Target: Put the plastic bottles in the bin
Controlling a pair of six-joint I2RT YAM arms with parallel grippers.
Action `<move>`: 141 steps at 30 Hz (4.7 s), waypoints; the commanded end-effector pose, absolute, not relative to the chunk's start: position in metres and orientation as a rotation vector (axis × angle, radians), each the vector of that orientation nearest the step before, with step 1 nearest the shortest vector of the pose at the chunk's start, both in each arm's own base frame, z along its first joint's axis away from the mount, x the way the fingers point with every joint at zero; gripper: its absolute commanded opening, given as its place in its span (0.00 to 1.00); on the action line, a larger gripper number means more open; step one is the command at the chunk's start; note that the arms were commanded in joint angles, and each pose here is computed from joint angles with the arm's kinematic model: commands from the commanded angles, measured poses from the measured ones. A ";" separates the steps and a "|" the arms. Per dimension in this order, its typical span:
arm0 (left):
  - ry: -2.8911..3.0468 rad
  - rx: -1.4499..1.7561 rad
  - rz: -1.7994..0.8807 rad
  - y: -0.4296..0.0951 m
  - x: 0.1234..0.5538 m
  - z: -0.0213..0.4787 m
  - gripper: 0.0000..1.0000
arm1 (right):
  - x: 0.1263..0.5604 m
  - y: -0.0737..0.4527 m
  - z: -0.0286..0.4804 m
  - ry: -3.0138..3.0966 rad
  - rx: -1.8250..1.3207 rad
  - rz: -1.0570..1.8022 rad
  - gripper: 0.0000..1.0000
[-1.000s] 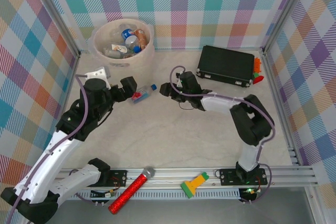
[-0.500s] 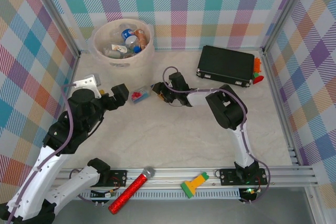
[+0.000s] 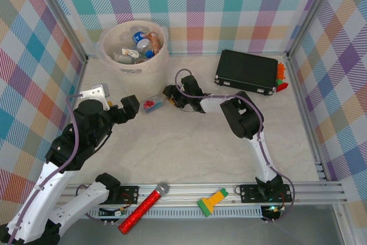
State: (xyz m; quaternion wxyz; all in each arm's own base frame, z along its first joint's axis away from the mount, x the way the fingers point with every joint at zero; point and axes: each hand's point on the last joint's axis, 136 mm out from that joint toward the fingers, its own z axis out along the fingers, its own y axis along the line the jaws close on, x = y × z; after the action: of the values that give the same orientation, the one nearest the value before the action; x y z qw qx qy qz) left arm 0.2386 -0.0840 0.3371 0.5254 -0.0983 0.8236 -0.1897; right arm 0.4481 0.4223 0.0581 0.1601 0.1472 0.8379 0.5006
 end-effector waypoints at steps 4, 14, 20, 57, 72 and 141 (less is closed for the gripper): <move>1.978 -0.210 -0.451 -0.086 0.237 0.333 1.00 | 0.430 0.443 0.063 2.403 0.309 1.440 0.65; 1.988 -0.210 -0.464 -0.087 0.234 0.331 1.00 | 0.447 0.436 0.052 2.357 0.370 1.398 0.44; 1.995 -0.203 -0.461 -0.086 0.232 0.330 0.99 | 0.446 0.426 0.064 2.309 0.334 1.390 0.32; 1.978 -0.203 -0.464 -0.079 0.221 0.333 1.00 | 0.374 0.474 0.039 2.562 0.263 1.036 0.75; 1.973 -0.212 -0.460 -0.075 0.217 0.331 1.00 | 0.370 0.398 0.025 2.611 0.224 0.775 0.52; 1.968 -0.204 -0.492 -0.078 0.215 0.324 1.00 | 0.356 0.349 0.008 2.731 0.062 0.373 0.78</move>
State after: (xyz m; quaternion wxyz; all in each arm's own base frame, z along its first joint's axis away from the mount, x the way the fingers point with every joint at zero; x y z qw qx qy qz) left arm 0.2139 -0.0746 0.3242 0.5235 -0.0891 0.8237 -0.1989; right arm 0.3784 0.3543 0.0347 0.2432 0.0584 0.9546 0.1618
